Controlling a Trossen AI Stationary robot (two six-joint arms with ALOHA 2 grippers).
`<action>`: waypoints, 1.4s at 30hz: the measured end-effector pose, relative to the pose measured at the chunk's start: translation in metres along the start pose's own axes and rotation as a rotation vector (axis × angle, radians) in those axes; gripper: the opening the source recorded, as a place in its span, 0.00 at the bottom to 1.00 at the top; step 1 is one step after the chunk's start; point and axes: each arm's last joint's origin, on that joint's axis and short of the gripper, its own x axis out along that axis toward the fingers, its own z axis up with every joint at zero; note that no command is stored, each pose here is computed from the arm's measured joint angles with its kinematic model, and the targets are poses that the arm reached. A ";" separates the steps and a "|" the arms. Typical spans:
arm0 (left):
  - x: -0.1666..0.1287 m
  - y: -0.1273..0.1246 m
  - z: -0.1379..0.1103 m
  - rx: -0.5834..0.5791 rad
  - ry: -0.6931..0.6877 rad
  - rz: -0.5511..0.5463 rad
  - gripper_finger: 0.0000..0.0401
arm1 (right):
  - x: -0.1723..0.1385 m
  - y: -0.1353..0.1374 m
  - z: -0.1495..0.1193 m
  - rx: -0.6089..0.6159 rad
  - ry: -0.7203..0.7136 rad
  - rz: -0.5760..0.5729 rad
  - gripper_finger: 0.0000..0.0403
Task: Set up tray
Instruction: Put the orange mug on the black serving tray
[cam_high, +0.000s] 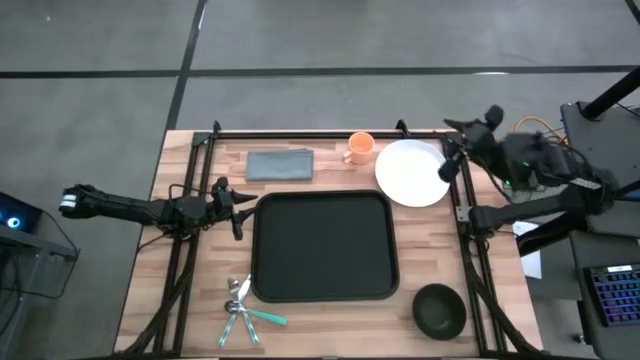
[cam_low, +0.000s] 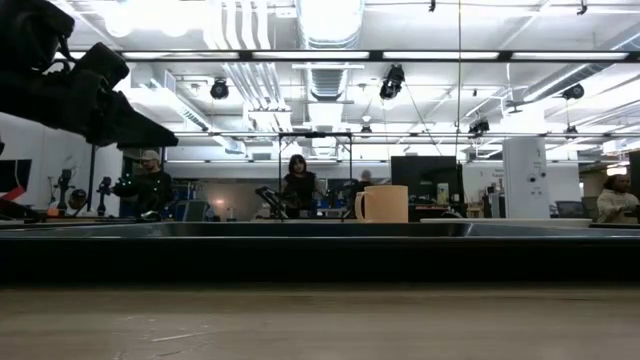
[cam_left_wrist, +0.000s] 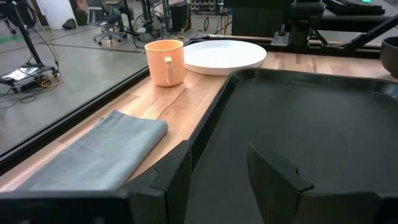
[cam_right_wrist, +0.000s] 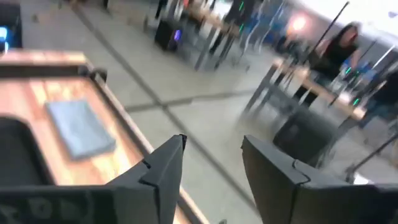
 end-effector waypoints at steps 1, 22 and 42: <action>0.000 0.000 0.000 0.000 0.001 0.000 0.34 | 0.009 -0.001 0.001 0.000 0.029 0.018 0.42; 0.000 0.000 -0.001 0.000 0.002 0.000 0.34 | 0.247 -0.005 -0.091 0.043 0.489 0.615 0.53; 0.000 0.001 -0.008 -0.027 0.076 0.006 0.34 | 0.302 0.020 -0.126 0.103 0.713 0.808 0.53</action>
